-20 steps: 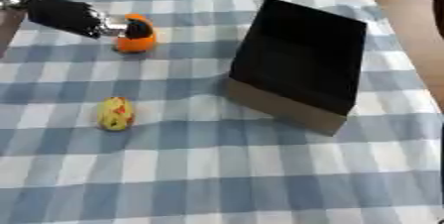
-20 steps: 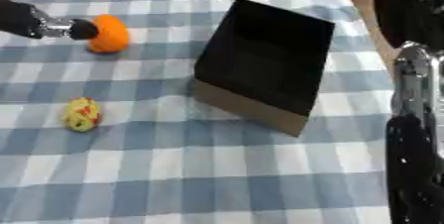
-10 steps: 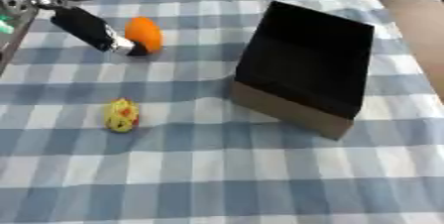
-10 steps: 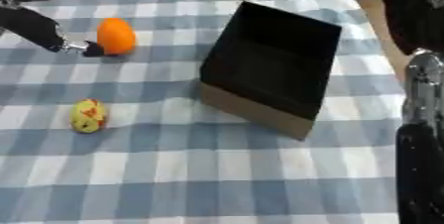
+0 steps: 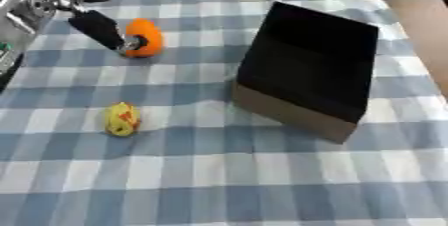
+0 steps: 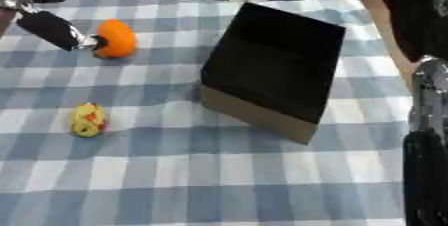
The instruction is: Pick up objects on the table and place them in the box.
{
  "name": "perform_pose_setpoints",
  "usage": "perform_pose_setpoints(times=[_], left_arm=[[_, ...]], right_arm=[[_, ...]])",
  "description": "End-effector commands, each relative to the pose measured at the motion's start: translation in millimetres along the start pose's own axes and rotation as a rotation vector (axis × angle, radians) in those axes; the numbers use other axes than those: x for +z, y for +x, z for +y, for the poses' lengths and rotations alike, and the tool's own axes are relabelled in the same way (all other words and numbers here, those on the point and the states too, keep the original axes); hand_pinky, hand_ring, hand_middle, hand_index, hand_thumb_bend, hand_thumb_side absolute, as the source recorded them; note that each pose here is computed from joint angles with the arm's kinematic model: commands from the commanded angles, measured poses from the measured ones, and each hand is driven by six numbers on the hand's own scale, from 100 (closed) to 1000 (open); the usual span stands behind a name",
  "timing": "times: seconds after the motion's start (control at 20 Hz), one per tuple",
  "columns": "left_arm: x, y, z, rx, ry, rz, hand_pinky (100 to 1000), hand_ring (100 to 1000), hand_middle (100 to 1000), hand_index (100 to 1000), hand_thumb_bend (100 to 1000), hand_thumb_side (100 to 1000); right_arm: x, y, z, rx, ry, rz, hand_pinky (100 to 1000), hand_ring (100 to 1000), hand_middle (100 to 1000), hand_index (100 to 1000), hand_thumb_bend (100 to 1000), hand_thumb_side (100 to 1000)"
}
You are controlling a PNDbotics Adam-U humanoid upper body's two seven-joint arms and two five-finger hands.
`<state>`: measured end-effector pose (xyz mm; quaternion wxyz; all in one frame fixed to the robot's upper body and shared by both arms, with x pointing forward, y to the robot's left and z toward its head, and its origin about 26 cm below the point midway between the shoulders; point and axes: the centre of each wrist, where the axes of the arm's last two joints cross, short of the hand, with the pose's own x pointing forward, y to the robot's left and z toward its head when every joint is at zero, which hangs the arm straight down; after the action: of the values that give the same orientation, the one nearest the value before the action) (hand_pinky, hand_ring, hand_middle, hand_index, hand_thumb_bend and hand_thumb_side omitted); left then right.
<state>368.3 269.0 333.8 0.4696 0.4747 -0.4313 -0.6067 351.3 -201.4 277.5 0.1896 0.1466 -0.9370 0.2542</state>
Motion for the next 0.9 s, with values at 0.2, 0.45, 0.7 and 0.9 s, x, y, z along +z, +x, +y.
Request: perform_pose_setpoints(times=[0.2,0.45,0.7,0.9], left_arm=[[-2,-8,9.1,0.01,0.005,0.081,850,894,870,1000,399,531],[-9,-13,4.7,0.025,-0.018,0.112,854,896,872,1000,399,548],[-14,-16,3.2,0.039,-0.028,0.131,845,895,867,1000,372,553],[-19,-17,0.5,0.06,-0.031,0.147,827,883,851,989,341,551]], right_arm=[[-8,6,-6.2,0.027,0.024,-0.022,977,867,749,877,100,754],[-10,6,-8.7,0.034,0.03,-0.023,979,868,747,876,100,760],[-11,6,-9.9,0.037,0.034,-0.025,980,869,746,876,100,764],[-13,6,-11.8,0.044,0.039,-0.028,981,869,746,876,100,767]])
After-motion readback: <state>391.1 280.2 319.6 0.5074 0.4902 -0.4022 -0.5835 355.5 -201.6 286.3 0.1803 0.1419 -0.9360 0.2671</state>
